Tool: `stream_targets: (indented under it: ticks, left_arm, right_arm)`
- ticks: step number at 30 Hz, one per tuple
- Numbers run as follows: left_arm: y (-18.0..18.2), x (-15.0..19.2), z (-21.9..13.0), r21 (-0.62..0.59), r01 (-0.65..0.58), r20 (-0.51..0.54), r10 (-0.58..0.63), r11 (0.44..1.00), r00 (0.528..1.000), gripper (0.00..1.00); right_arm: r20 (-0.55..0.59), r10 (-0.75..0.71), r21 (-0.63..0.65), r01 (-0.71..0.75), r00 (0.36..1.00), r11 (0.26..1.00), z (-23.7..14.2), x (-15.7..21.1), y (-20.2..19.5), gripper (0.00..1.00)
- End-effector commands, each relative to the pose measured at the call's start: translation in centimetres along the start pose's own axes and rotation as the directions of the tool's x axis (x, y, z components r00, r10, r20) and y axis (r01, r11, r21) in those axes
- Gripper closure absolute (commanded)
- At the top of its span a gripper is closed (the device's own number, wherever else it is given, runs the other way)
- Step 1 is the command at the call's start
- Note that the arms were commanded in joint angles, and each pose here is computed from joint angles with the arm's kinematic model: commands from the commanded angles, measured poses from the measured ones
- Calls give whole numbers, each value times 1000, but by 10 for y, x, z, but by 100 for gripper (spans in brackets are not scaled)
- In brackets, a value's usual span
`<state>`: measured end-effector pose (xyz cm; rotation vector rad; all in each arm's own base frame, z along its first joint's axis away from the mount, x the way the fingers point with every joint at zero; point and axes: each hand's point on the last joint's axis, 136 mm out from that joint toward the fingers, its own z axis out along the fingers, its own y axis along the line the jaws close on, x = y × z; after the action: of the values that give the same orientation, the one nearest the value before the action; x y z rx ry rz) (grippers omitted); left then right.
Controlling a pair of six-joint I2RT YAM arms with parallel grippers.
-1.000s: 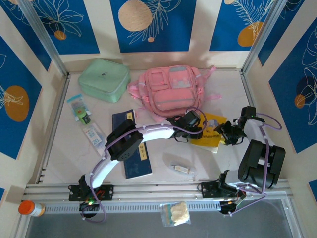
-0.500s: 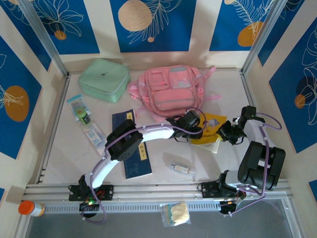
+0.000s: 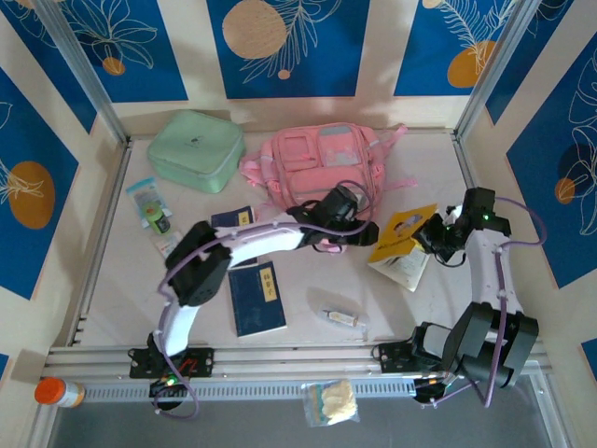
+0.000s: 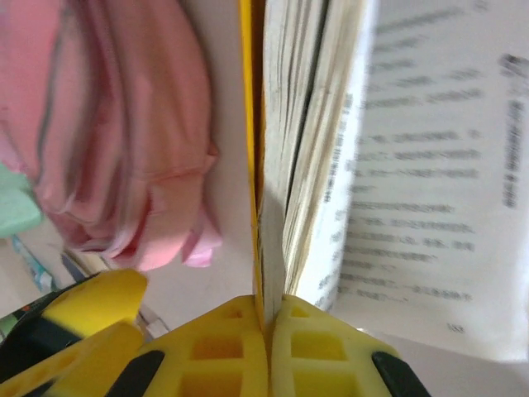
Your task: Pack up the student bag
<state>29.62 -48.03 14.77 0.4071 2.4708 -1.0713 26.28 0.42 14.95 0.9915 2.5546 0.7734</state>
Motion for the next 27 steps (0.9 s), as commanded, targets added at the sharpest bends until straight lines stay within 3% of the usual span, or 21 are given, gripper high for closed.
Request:
stream_targets:
  ticks: [1,7,16,23,27]
  left_arm:
    - [-8,-19,-47,80,38,66,-43,996,997,36]
    - [1,-31,-96,212,157,90,-179,965,980,31]
    - [6,-47,-122,355,252,96,-303,900,948,28]
    - [-7,-62,-129,445,239,145,-332,863,932,30]
    - [-23,-74,-141,521,200,175,-333,830,926,35]
  right_arm:
    - [23,-65,-77,67,998,995,-29,8,35,100]
    - [38,-243,-221,245,969,944,-57,30,94,100]
    - [33,-502,-470,457,864,755,-71,74,172,100]
    - [32,-562,-605,464,826,647,-73,87,194,100]
    - [24,-562,-614,456,827,645,-65,87,190,100]
